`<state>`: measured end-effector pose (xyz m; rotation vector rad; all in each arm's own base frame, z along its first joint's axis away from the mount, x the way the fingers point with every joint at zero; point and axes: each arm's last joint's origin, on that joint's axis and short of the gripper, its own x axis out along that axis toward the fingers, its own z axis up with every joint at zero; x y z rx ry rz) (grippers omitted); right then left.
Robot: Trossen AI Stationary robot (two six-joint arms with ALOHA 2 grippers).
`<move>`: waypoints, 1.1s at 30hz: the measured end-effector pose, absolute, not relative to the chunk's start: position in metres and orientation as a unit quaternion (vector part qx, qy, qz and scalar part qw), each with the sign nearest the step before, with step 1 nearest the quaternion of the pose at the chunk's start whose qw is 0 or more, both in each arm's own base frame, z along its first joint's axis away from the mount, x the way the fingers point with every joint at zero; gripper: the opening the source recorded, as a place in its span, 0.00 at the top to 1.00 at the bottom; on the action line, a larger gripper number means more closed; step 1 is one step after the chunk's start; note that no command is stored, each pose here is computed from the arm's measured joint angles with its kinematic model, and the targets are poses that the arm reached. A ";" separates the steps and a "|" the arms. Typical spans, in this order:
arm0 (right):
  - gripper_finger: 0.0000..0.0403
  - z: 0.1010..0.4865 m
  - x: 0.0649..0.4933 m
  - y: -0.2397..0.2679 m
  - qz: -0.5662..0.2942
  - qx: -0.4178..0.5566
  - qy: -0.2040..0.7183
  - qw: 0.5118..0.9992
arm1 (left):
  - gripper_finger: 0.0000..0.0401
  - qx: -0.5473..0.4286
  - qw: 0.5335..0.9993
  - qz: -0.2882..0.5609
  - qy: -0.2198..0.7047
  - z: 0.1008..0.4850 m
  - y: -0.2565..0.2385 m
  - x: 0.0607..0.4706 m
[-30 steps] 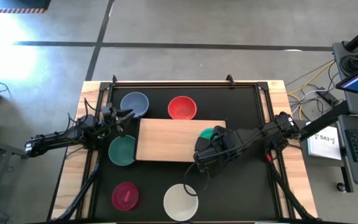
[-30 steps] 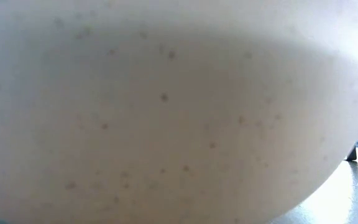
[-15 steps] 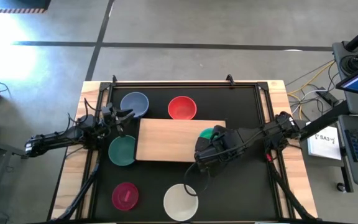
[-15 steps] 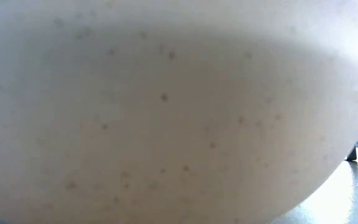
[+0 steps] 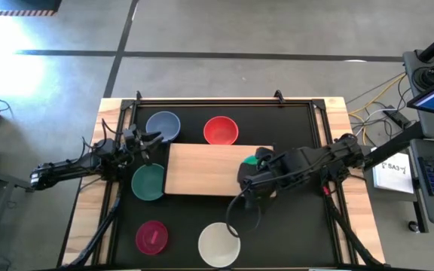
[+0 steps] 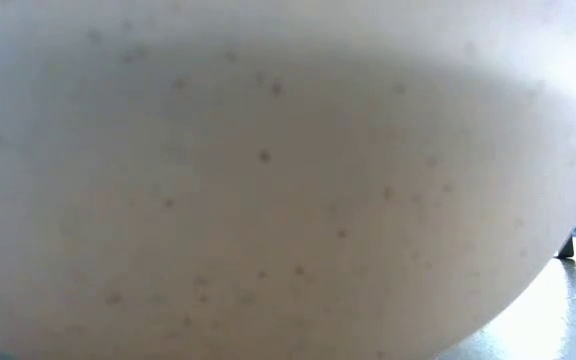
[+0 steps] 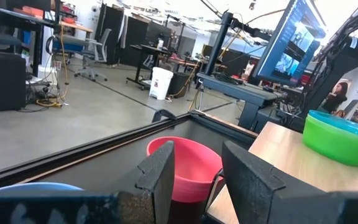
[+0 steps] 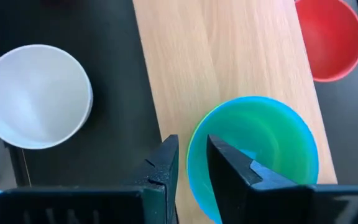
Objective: Place and stack bowls onto a shelf
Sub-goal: Stack the small pink bowl on top of the blue bowl on the shelf
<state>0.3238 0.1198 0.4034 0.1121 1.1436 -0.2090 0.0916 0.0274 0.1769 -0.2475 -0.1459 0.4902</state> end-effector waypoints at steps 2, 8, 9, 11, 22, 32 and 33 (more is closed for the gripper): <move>0.82 0.406 0.323 0.120 -0.091 0.040 0.537 0.838 | 0.71 -0.122 0.960 0.242 -0.073 0.177 0.027 0.092; 0.82 0.410 0.322 0.119 -0.069 0.009 0.536 0.842 | 0.71 -0.157 0.955 0.238 -0.086 0.178 0.027 0.092; 0.82 0.410 0.321 0.119 -0.067 0.006 0.535 0.842 | 0.71 -0.158 0.955 0.237 -0.088 0.178 0.027 0.092; 0.81 0.412 0.319 0.118 -0.062 0.001 0.533 0.844 | 0.71 -0.159 0.954 0.237 -0.089 0.179 0.027 0.092; 0.83 0.432 0.300 0.110 -0.054 0.009 0.509 0.859 | 0.71 -0.228 0.932 0.208 -0.190 0.195 0.027 0.089; 0.82 0.438 0.295 0.108 -0.058 0.023 0.501 0.863 | 0.71 -0.285 0.918 0.193 -0.198 0.195 0.027 0.090; 0.82 0.438 0.294 0.108 -0.056 0.020 0.501 0.864 | 0.71 -0.287 0.923 0.176 -0.186 0.194 0.026 0.092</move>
